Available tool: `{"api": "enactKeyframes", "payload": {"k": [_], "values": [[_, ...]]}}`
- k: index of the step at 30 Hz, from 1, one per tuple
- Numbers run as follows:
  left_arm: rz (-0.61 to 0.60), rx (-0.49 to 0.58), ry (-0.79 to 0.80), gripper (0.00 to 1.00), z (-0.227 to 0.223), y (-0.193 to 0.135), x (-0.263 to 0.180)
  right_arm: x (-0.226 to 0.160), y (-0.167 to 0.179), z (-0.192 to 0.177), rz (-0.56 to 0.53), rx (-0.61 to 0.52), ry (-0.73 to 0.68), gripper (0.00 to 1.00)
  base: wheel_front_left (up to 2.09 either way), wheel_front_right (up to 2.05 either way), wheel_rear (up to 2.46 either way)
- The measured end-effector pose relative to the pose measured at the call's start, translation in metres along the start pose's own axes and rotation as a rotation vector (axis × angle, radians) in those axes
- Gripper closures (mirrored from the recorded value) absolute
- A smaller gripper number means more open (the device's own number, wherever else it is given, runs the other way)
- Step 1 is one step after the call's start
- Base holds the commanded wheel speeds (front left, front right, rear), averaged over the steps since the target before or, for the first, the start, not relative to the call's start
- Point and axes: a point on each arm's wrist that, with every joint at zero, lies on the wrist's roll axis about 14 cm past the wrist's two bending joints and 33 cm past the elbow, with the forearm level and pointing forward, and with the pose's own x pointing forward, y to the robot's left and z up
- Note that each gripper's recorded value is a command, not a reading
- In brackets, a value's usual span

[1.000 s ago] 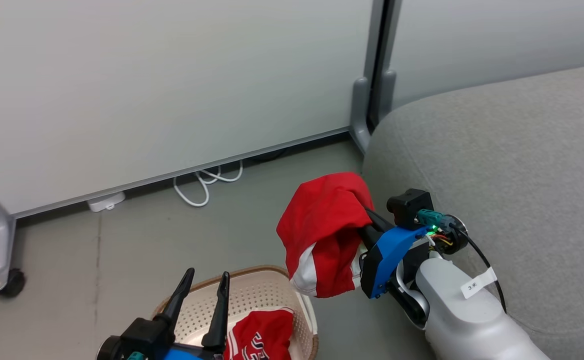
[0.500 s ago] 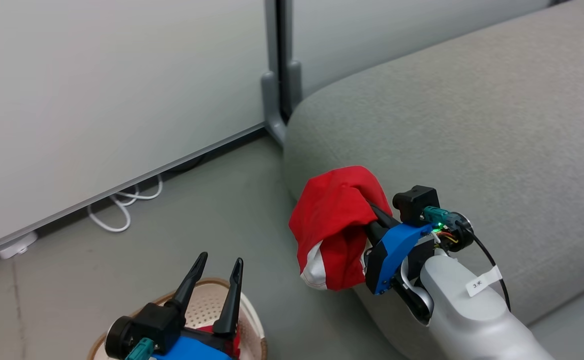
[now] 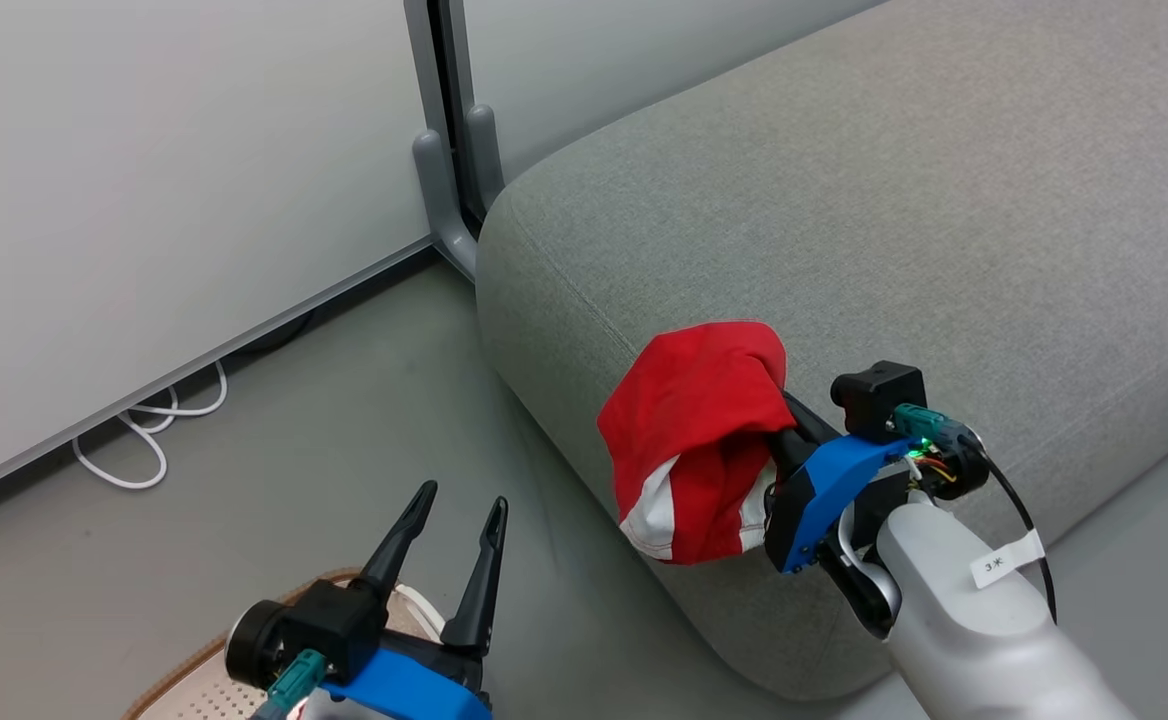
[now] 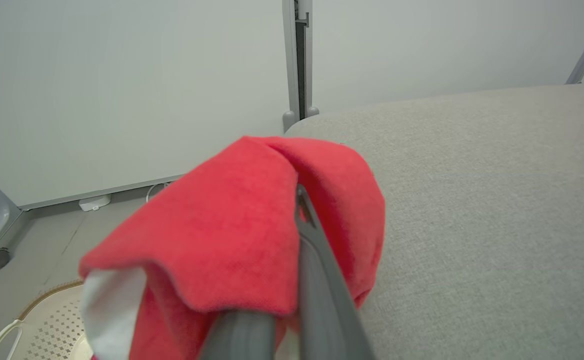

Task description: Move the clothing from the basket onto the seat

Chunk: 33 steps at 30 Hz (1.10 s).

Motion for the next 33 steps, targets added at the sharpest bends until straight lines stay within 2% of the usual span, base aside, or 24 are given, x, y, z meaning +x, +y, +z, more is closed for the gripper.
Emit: {"api": "enactKeyframes", "payload": {"k": [10, 15, 23, 33], "values": [[0.002, 0.004, 0.006, 0.00, -0.001, 0.005, 0.001, 0.000, -0.002, 0.000, -0.018, 0.019, -0.008, 1.00, 0.00, 0.00, 0.00], [0.020, 0.002, 0.005, 0.00, -0.003, 0.013, 0.000, 0.009, -0.009, 0.017, -0.035, 0.029, -0.045, 1.00, 0.00, 0.00, 0.00], [0.023, -0.002, 0.010, 0.00, -0.010, 0.029, 0.003, 0.037, -0.070, 0.062, -0.158, 0.005, -0.090, 1.00, 0.00, 0.00, 0.00], [0.033, -0.009, 0.002, 0.00, -0.022, 0.068, 0.015, 0.074, -0.162, 0.108, -0.362, -0.047, -0.135, 1.00, 0.00, 0.00, 0.00]]}}
